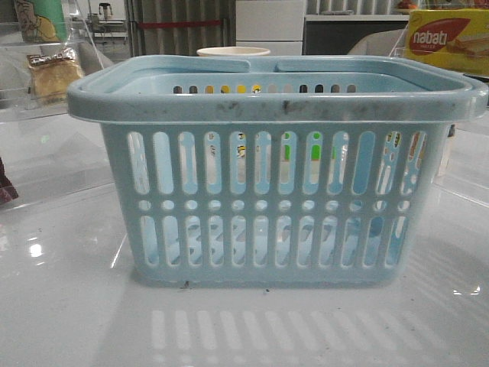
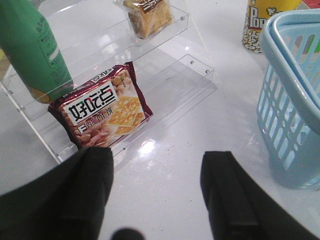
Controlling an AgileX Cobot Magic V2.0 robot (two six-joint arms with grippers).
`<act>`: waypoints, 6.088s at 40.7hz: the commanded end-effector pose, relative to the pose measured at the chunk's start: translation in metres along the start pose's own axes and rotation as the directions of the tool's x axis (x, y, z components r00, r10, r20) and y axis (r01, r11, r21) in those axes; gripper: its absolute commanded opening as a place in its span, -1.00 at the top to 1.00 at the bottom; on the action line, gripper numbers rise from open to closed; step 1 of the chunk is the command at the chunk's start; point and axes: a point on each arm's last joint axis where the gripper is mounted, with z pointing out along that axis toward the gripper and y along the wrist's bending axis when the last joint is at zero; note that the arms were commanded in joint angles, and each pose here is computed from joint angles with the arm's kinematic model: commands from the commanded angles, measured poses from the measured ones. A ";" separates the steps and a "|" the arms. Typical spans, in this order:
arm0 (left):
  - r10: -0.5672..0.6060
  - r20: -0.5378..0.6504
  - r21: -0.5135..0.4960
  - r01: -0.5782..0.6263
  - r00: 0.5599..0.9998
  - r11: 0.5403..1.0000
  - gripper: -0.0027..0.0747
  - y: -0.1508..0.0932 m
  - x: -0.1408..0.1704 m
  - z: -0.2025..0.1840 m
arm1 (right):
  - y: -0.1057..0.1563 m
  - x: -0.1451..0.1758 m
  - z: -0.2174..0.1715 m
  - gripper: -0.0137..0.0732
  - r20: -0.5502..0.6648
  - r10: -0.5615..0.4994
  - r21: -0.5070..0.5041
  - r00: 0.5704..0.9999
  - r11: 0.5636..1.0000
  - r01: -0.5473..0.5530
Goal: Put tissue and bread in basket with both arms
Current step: 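Reach the right gripper to the shelf and grasp the small white tissue pack, then lift the tissue pack with the right gripper and carry it over the basket, then lower the tissue pack into the basket and open the right gripper, then reach the left gripper to the shelf and grasp the bagged bread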
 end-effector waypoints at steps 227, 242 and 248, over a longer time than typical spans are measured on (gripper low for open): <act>-0.068 0.010 -0.028 0.068 0.998 0.997 -0.65 0.028 -0.122 0.283 | 0.072 0.036 -0.112 -0.68 0.425 -0.322 -0.352 0.846 0.802 0.482; -0.059 0.089 -0.041 0.063 0.994 0.997 -0.65 0.033 -0.128 0.348 | 0.072 0.037 -0.112 -0.68 0.421 -0.324 -0.353 0.847 0.802 0.482; -0.057 0.130 -0.049 0.064 0.990 0.997 -0.65 0.034 -0.122 0.362 | 0.072 0.037 -0.112 -0.68 0.421 -0.324 -0.353 0.847 0.802 0.482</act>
